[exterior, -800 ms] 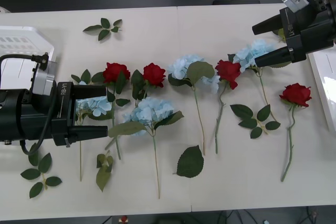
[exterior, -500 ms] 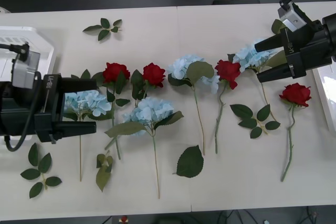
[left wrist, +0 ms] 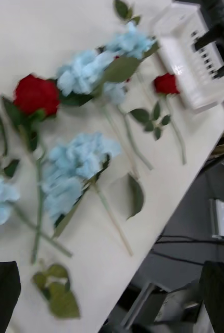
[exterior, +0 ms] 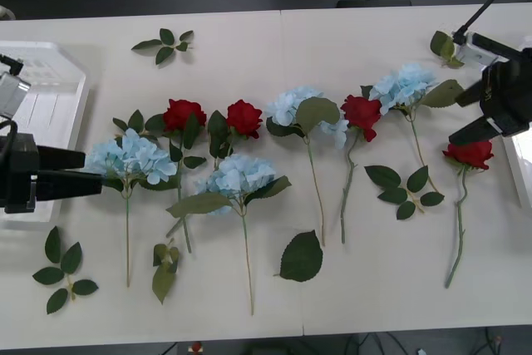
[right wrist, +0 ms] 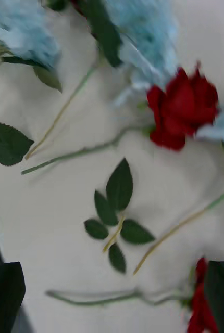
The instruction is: Place the red flowers into the right box and the blue flowers into the left box. If a person shows an open palm, hand one flower to the person first, then continue sorting.
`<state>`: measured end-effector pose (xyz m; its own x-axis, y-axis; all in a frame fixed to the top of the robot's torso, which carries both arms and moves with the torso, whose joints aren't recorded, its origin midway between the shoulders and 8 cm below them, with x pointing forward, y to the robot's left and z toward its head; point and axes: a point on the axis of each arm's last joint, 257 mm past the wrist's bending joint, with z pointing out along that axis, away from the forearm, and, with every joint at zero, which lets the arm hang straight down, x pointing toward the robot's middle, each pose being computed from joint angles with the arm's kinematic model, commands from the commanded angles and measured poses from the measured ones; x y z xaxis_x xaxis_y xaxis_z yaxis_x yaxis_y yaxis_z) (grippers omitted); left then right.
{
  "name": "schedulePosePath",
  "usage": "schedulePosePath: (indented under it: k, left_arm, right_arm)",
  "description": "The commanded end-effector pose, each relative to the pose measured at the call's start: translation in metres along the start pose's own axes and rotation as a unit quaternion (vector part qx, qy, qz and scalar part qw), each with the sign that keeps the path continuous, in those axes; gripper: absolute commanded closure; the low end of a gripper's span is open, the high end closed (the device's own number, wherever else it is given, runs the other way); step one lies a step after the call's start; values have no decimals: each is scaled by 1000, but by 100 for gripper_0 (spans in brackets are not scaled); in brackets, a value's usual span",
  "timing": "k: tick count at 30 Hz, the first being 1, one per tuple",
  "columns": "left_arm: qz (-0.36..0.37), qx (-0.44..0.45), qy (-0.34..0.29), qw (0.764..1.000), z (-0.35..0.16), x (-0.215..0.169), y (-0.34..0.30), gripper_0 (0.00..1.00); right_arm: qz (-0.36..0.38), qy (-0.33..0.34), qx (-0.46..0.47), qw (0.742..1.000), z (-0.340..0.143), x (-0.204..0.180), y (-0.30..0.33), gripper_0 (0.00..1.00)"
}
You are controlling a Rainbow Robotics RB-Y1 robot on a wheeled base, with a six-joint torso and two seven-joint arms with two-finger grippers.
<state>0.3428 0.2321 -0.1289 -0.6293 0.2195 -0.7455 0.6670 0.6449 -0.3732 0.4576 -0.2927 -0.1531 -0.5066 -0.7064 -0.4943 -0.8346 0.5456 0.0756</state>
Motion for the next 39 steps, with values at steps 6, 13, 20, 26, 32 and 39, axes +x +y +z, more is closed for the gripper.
schedulePosePath:
  k: [6,13,20,26,32,39]
  left_arm:
    - [-115,-142,69,981,-7,52,63,0]
    - [-155,-188,92,965,22,80,81,0]
    - [-138,-225,94,960,43,85,99,0]
    - [-128,-238,89,959,66,83,117,0]
    - [-141,-238,73,958,88,89,134,0]
    - [-150,-235,80,957,107,100,141,0]
  right_arm:
    - [191,81,65,976,-24,79,-34,0]
    - [261,98,119,953,-23,127,-68,0]
    - [293,97,114,944,8,142,-65,0]
    - [324,94,116,934,37,144,-62,0]
    - [343,81,115,929,63,137,-58,0]
    - [350,78,128,925,74,146,-62,0]
